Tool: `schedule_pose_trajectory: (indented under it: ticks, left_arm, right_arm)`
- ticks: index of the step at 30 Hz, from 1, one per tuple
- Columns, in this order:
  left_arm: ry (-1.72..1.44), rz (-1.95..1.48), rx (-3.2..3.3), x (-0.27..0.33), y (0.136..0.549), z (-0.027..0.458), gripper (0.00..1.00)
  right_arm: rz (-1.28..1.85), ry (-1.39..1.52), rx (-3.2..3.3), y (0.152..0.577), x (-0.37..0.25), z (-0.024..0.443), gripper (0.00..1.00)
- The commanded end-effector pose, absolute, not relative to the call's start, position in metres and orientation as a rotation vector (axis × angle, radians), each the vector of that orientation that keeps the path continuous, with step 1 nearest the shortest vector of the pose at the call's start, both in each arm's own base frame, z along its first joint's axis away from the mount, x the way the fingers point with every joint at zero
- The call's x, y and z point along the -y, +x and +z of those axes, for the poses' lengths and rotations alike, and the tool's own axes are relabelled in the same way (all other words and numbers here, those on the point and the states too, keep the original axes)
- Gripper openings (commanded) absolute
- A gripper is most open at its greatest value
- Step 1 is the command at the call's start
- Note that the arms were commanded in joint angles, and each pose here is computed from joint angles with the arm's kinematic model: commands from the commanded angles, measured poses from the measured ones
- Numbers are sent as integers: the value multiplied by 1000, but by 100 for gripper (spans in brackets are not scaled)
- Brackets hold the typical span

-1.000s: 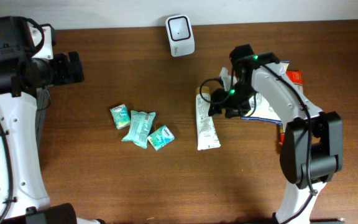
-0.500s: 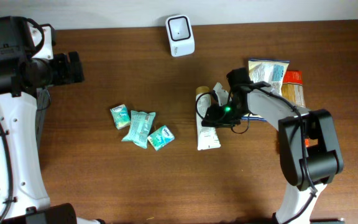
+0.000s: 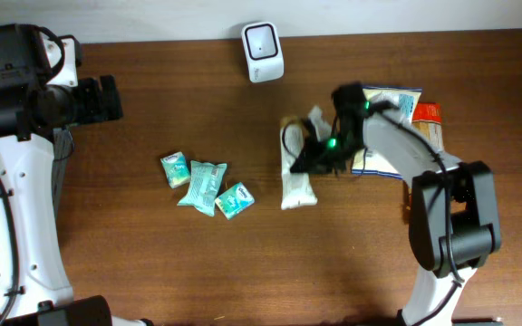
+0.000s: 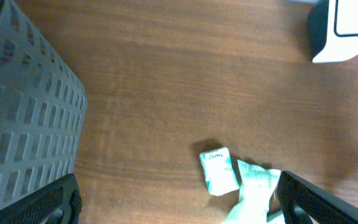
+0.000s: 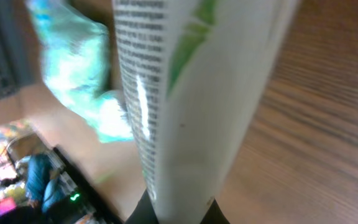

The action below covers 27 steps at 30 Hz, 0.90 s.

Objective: Scan the item barcode
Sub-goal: 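Raise the Pantene tube upright to the scanner with the right gripper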

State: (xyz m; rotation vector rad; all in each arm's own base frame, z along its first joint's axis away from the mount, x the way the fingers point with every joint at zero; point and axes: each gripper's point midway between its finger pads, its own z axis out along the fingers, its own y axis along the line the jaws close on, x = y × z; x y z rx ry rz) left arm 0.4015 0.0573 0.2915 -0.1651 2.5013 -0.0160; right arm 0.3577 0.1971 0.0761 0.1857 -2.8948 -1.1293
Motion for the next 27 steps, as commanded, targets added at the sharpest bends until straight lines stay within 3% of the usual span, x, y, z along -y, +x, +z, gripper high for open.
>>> schedule_pose_trajectory:
  ticks: [1,7,12,19,24,27]
  left_arm:
    - [-171,-23,-2491,-58,401,296,99]
    - [-172,-23,-2491,-58,401,296,99]
    - [-172,-23,-2491,-58,401,296,99]
    - [-172,-23,-2491,-58,401,296,99]
    - [-171,-23,-2491,-58,401,296,99]
    - [-172,-23,-2491,-58,401,296,99]
  right_arm:
    - [-1532,476,2866,380,-229,194,4]
    - [-1811,661,2783,376,-242,298,4]
    - [-1799,680,2811,375,-241,305,4]
    - [-1299,571,3112,384,-239,269,4]
    - [-776,614,3517,418,-217,297,4]
    - [-281,757,3733,449,-199,309,4]
